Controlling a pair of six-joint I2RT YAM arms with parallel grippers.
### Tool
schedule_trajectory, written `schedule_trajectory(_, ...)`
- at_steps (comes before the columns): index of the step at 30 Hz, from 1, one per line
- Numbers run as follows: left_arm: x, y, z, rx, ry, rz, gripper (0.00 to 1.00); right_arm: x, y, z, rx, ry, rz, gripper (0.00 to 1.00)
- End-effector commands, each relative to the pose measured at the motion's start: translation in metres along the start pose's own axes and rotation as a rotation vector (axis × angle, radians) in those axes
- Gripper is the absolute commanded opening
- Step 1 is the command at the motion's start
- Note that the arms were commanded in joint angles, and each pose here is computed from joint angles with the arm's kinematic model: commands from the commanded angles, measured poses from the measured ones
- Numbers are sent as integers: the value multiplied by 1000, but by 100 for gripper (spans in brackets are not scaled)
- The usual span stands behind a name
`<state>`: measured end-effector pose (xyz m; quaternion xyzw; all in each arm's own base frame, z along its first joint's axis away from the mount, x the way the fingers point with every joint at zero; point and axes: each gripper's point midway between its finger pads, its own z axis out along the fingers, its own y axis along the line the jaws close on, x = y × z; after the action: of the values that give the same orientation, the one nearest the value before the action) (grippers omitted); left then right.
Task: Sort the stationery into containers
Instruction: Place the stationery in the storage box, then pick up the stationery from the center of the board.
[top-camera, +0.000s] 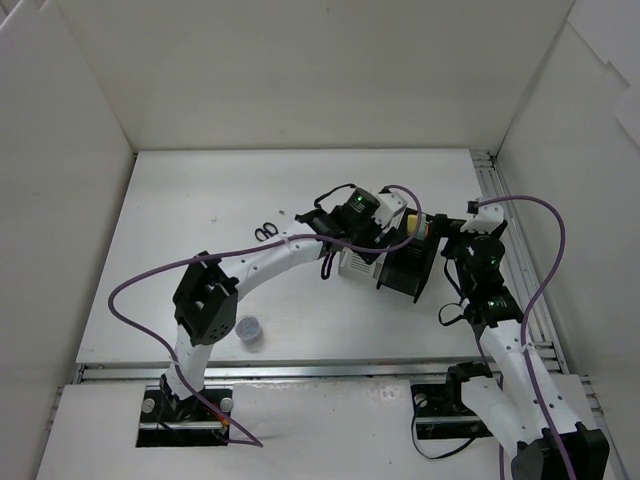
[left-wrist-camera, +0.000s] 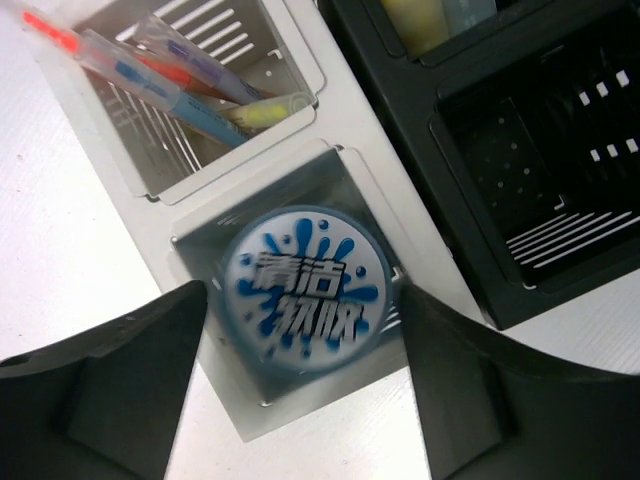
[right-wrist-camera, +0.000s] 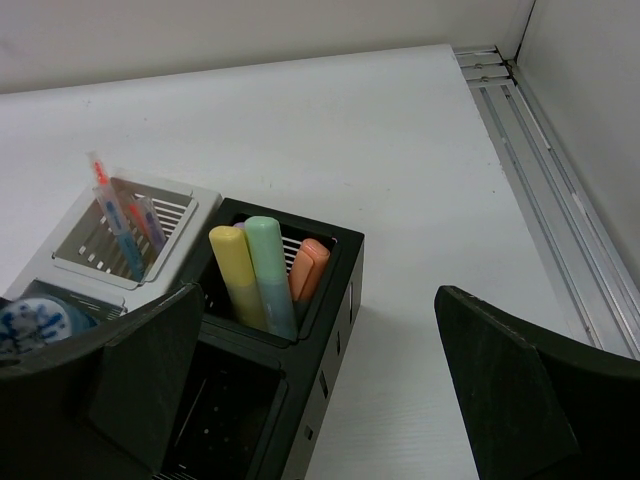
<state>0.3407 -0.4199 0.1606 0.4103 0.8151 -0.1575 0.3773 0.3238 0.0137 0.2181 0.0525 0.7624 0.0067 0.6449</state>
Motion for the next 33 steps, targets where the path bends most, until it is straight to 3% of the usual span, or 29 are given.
schedule_trajectory(1,-53,1,-32,-7,-145,8,76,-27,6,1,-22,-93,17,98)
schedule_trajectory(5,-58,0,-37,3,-160,13,84,-28,7,1,-29,-97,16,98)
schedule_trajectory(12,-74,-1,-57,12,-208,21,88,-32,12,-1,-59,-104,4,98)
schedule_trajectory(15,-80,3,-78,-3,-239,17,100,-36,21,-3,-108,-110,-14,98)
schedule_trajectory(19,-74,34,-127,-88,-273,-98,99,-40,36,-5,-194,-107,-28,98)
schedule_trajectory(22,-29,68,-155,-254,-209,-272,100,-36,45,-2,-240,-93,-34,98)
schedule_trajectory(24,32,85,-156,-355,-90,-421,99,-39,47,-2,-251,-95,-34,98)
schedule_trajectory(25,43,90,-174,-381,-98,-480,99,-37,49,0,-252,-85,-32,98)
schedule_trajectory(26,84,96,-171,-419,-13,-536,99,-39,50,1,-250,-84,-36,98)
schedule_trajectory(28,127,96,-187,-474,53,-683,99,-36,50,6,-234,-59,-37,98)
schedule_trajectory(30,185,87,-190,-514,199,-754,99,-36,54,9,-227,-35,-47,98)
schedule_trajectory(33,234,70,-196,-535,306,-868,100,-28,39,20,-112,8,-31,98)
